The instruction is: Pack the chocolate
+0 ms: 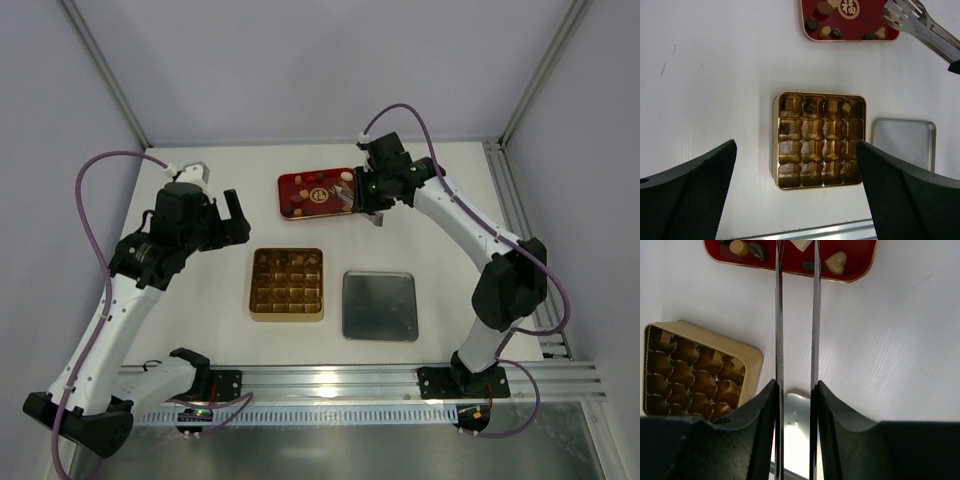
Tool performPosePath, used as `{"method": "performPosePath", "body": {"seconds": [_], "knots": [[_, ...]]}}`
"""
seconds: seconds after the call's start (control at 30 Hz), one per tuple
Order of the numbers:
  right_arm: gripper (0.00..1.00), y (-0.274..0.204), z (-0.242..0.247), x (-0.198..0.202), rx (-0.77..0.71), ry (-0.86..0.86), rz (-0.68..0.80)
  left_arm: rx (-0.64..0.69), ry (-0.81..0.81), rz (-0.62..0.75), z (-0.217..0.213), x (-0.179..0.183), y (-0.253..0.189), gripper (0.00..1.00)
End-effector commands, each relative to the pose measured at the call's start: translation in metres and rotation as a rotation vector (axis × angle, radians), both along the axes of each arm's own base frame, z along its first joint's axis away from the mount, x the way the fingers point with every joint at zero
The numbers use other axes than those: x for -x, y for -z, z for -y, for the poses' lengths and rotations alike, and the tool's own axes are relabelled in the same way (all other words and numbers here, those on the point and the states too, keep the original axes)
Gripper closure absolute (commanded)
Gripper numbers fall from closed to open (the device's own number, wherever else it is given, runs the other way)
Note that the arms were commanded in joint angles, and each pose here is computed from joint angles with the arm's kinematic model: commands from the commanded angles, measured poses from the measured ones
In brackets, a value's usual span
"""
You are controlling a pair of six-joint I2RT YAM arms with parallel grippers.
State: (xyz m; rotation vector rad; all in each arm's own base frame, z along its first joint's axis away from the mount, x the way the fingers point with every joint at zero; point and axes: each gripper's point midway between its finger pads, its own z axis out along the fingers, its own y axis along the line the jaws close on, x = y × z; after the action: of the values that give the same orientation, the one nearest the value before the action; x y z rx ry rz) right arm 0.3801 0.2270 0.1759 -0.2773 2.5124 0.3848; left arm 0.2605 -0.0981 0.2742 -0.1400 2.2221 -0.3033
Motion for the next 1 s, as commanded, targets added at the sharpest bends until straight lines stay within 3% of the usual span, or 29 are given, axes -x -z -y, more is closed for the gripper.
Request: {"method": "performPosePath", "body": {"seconds": [0.0, 0.53, 0.97], "knots": [[0.69, -0.038, -0.01, 0.021, -0.072, -0.046, 0.08, 0.012, 0.006, 0.034, 0.002, -0.002, -0.007, 0.0], [0.69, -0.037, -0.092, 0.158, -0.085, -0.327, 0.052, 0.015, 0.001, 0.031, 0.003, -0.006, -0.005, 0.0], [0.69, -0.006, -0.107, 0.182, 0.003, -0.381, 0.016, 0.006, -0.007, 0.033, 0.0, -0.003, -0.005, 0.0]]}}
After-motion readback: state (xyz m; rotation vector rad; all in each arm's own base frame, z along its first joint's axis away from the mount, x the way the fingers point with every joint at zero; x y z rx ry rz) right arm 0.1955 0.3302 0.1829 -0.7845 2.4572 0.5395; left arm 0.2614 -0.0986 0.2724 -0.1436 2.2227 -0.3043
